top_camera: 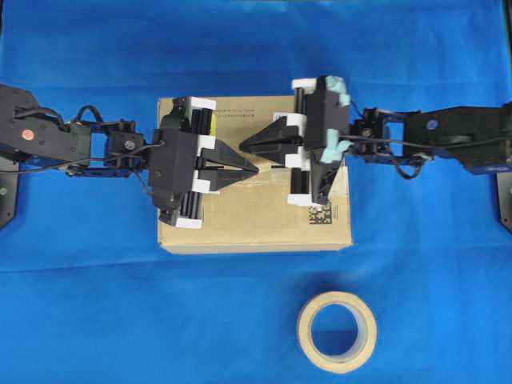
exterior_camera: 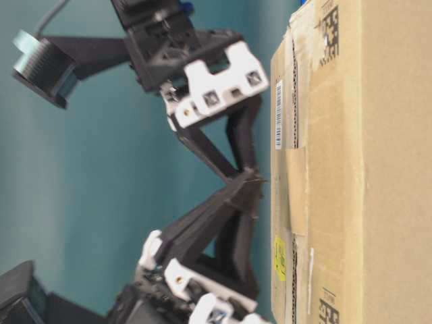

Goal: Apply tape along the seams of the closed cardboard box to seal it securely.
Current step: 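Press the tape flat along the seam with both grippers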

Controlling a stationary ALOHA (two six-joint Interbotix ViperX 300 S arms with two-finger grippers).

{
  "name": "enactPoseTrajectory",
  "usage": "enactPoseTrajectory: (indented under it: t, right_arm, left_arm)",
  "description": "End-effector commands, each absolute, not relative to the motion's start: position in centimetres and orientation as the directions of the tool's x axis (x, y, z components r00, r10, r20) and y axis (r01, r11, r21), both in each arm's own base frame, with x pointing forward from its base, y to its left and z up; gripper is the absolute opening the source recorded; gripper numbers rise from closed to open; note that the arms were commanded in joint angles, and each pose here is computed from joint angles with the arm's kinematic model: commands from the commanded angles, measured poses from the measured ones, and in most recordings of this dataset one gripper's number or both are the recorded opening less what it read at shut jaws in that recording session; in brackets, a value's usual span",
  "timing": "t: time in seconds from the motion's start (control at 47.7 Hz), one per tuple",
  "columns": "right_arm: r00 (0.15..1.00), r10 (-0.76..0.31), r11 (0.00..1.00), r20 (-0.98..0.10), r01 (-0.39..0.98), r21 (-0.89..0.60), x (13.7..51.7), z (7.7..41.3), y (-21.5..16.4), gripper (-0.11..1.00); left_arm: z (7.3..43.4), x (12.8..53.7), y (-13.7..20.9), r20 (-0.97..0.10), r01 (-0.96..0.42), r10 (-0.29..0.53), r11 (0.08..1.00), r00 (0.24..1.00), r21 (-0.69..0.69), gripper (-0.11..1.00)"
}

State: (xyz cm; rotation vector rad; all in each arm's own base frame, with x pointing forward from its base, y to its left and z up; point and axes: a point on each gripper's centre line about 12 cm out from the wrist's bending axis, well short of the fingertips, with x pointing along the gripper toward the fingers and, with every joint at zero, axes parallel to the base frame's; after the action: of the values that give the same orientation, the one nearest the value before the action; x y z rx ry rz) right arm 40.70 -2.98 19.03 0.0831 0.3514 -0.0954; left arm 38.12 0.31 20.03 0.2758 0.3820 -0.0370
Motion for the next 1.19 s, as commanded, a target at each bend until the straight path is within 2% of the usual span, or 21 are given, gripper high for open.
enactPoseTrajectory:
  t: [0.0, 0.524, 0.88, 1.173]
  right_arm:
    - [0.948, -0.065, 0.994, -0.312, 0.09, 0.066, 41.5, 19.9, -2.4, 0.0]
    - [0.925, -0.056, 0.991, -0.376, 0.098, 0.093, 40.6, 17.4, -1.9, 0.0]
    - [0.912, -0.053, 0.988, -0.407, 0.108, 0.112, 38.5, 16.6, -1.7, 0.0]
    - [0.909, -0.053, 0.985, -0.414, 0.116, 0.128, 36.8, 16.6, -1.7, 0.0]
  left_arm:
    - [20.4, 38.4, 0.7, -0.351, 0.071, 0.025, 0.963, 0.936, 0.258, 0.0]
    - [17.4, 38.3, 1.5, -0.425, 0.066, 0.046, 0.967, 0.904, 0.245, 0.0]
    - [16.2, 35.5, 3.7, -0.465, 0.012, 0.102, 0.972, 0.879, 0.236, 0.0]
    - [16.1, 33.7, 3.6, -0.457, 0.002, 0.108, 0.972, 0.883, 0.234, 0.0]
